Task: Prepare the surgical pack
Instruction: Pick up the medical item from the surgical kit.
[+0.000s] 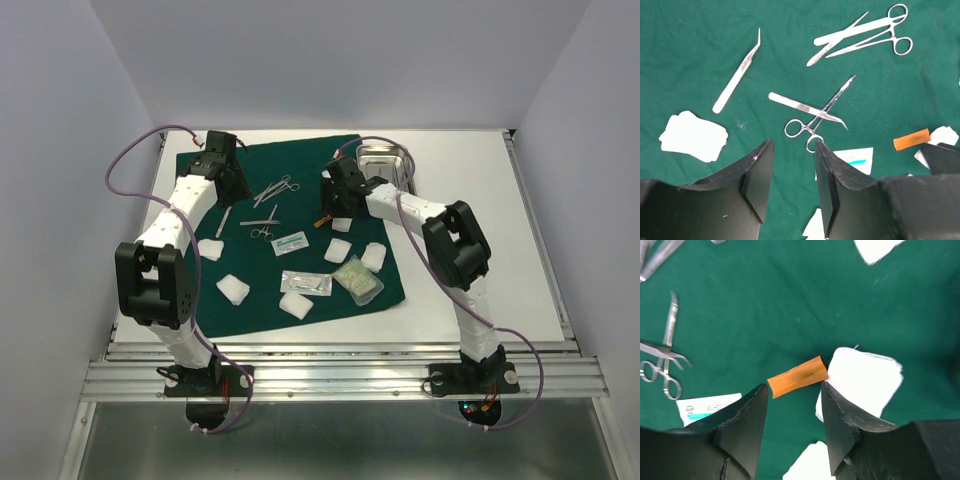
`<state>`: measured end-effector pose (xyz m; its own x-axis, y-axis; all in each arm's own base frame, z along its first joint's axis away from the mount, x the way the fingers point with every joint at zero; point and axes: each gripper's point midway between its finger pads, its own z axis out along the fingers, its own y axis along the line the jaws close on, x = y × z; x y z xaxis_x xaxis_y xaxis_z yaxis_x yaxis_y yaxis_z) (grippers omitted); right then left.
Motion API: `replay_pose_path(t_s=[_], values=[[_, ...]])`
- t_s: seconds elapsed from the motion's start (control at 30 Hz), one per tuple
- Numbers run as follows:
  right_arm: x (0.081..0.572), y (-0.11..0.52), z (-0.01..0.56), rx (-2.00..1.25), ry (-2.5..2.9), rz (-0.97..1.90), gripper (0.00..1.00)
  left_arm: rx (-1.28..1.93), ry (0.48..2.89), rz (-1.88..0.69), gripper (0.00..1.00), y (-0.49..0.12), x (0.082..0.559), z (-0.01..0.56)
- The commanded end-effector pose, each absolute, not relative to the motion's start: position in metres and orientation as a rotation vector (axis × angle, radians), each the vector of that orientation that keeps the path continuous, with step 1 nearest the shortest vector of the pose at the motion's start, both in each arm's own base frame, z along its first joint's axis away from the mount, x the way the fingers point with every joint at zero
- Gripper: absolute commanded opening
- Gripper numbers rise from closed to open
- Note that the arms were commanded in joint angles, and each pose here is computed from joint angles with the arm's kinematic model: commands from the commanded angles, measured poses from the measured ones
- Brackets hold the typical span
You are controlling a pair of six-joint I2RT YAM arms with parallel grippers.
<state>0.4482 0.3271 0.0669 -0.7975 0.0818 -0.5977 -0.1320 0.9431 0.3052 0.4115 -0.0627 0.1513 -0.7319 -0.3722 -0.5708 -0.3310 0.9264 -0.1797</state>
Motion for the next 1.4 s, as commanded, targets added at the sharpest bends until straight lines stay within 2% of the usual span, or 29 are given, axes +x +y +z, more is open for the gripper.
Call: replay_pose_path(t_s=[0.0,0.57,0.73,0.8,0.83,0.87,0.9,1.0,1.17,1.37], values=[[0.445,0.348,0.066,-0.032,2.463,0.514,0.51,-0.507,2.398,-0.092,0.49,-0.058,0.408,0.169],[0.451,0.363,0.037,-0.068,2.500,0.444,0.51,-0.500,2.398,-0.092,0.49,-0.058,0.407,0.168],[0.454,0.367,0.035,-0.184,2.486,0.307,0.50,-0.497,2.400,-0.095,0.49,-0.059,0.407,0.167],[0.450,0.374,0.036,-0.222,2.471,0.273,0.45,-0.498,2.400,-0.093,0.49,-0.058,0.406,0.167],[0.453,0.371,0.038,-0.225,2.459,0.245,0.35,-0.498,2.399,-0.093,0.49,-0.058,0.406,0.168],[0.454,0.370,0.041,-0.223,2.452,0.241,0.32,-0.498,2.399,-0.093,0.49,-0.058,0.406,0.168],[0.454,0.369,0.043,-0.219,2.446,0.232,0.23,-0.498,2.399,-0.093,0.49,-0.058,0.406,0.168],[0.453,0.373,0.053,-0.220,2.426,0.240,0.11,-0.497,2.401,-0.094,0.49,-0.058,0.405,0.167],[0.457,0.370,0.082,-0.198,2.373,0.244,0.01,-0.497,2.398,-0.096,0.49,-0.058,0.405,0.168],[0.478,0.347,0.147,-0.117,2.219,0.208,0.01,-0.500,2.393,-0.086,0.49,-0.056,0.403,0.169]])
